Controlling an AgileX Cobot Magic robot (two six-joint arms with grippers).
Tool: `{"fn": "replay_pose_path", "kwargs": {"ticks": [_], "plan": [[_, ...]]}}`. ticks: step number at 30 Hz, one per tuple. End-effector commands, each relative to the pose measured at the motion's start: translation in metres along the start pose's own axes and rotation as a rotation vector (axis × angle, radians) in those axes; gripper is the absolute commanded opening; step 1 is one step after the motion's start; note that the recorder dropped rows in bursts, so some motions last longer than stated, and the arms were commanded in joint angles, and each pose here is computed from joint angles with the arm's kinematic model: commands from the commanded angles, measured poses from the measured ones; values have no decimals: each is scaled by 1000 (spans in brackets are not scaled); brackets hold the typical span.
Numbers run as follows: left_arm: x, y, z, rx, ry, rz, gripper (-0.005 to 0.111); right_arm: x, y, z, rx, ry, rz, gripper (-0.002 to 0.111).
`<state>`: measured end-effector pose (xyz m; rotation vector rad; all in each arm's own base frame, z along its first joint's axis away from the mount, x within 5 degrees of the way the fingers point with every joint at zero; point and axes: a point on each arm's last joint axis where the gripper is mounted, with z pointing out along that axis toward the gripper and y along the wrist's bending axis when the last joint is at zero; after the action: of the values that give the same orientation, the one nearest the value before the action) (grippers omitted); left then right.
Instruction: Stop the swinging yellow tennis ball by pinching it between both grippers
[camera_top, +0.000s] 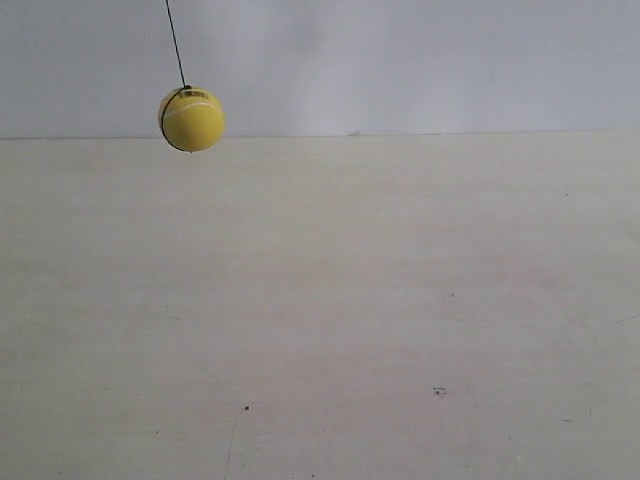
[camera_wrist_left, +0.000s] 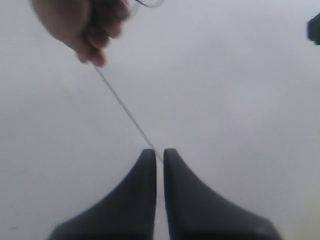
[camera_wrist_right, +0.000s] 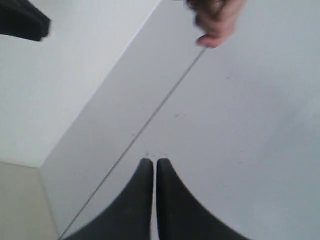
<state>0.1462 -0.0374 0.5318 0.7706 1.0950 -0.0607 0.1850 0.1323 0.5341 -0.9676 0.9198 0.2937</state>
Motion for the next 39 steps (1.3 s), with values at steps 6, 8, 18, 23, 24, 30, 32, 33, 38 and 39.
{"fn": "replay_pose_path", "kwargs": {"ticks": [6, 8, 18, 23, 24, 30, 32, 33, 38, 39], "plan": [[-64, -31, -83, -431, -115, 138, 5, -47, -17, -62, 371, -17, -89, 0], [-68, -43, -100, -483, -134, 164, 5, -51, -16, -76, 433, -10, -102, 0], [-56, -82, -139, -566, -188, 139, 5, -60, 22, -159, 600, -14, -174, 0], [-42, -95, -144, -541, -185, 98, 5, -61, 48, -197, 624, -59, -180, 0], [-39, -97, -145, -540, -179, 94, 5, -62, 52, -203, 629, -69, -181, 0], [-22, -104, -146, -531, -171, 41, 5, -67, 62, -222, 653, -117, -159, 0], [-15, -107, -145, -514, -163, 26, 5, -63, 66, -223, 641, -121, -138, 0], [-12, -109, -144, -503, -158, 20, 5, -60, 69, -223, 628, -117, -138, 0], [-1, -121, -149, -482, -154, 19, 5, -35, 84, -223, 581, -71, -128, 0], [2, -124, -153, -490, -157, 20, 5, -28, 89, -225, 579, -59, -123, 0]]}}
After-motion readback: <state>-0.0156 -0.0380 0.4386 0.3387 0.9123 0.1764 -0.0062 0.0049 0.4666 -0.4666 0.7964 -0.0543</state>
